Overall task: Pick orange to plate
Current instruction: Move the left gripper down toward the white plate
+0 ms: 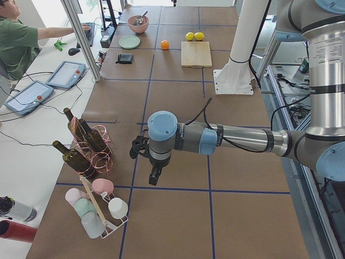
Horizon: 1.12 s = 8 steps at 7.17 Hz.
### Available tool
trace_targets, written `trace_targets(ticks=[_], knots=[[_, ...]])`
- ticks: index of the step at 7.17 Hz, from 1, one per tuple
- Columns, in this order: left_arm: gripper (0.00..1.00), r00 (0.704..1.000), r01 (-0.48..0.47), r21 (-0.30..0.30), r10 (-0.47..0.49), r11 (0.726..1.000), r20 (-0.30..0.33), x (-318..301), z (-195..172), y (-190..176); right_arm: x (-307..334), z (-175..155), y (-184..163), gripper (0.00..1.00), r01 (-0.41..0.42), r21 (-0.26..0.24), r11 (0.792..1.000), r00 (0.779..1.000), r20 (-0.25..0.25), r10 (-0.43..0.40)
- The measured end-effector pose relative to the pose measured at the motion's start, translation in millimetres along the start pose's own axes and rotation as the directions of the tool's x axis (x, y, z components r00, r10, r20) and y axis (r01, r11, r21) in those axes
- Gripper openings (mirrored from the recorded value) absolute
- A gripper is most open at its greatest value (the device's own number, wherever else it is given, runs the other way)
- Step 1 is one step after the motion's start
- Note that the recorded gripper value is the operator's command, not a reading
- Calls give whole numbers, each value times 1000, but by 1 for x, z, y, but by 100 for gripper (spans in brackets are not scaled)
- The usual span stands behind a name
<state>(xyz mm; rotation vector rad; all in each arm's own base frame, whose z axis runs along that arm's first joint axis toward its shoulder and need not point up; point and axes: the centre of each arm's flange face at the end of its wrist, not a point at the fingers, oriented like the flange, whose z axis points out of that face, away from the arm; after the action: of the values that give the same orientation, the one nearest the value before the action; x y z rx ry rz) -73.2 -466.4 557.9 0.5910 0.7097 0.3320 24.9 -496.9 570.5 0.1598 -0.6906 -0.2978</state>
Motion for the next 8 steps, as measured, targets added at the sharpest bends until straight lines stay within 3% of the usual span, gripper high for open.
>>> trace_targets(ticks=[1,2,4,6,8], knots=[[100,1000,-26,64,26,998,5,2,-1,-7,-3,-5,-5,100,5,22,1000,1000,-3,-5],[100,1000,7,105,-6,994,-9,5,-3,-12,-5,-5,-6,100,14,45,999,1000,5,-15],[100,996,21,149,-9,989,-86,36,10,-22,-9,-2,-6,100,23,85,996,997,73,-30],[100,971,150,67,-134,986,-198,102,62,-32,-13,-3,-7,100,-2,102,995,994,105,-9],[100,923,340,8,-332,940,-194,165,112,-34,-14,-3,-4,100,-30,103,994,994,111,18]])
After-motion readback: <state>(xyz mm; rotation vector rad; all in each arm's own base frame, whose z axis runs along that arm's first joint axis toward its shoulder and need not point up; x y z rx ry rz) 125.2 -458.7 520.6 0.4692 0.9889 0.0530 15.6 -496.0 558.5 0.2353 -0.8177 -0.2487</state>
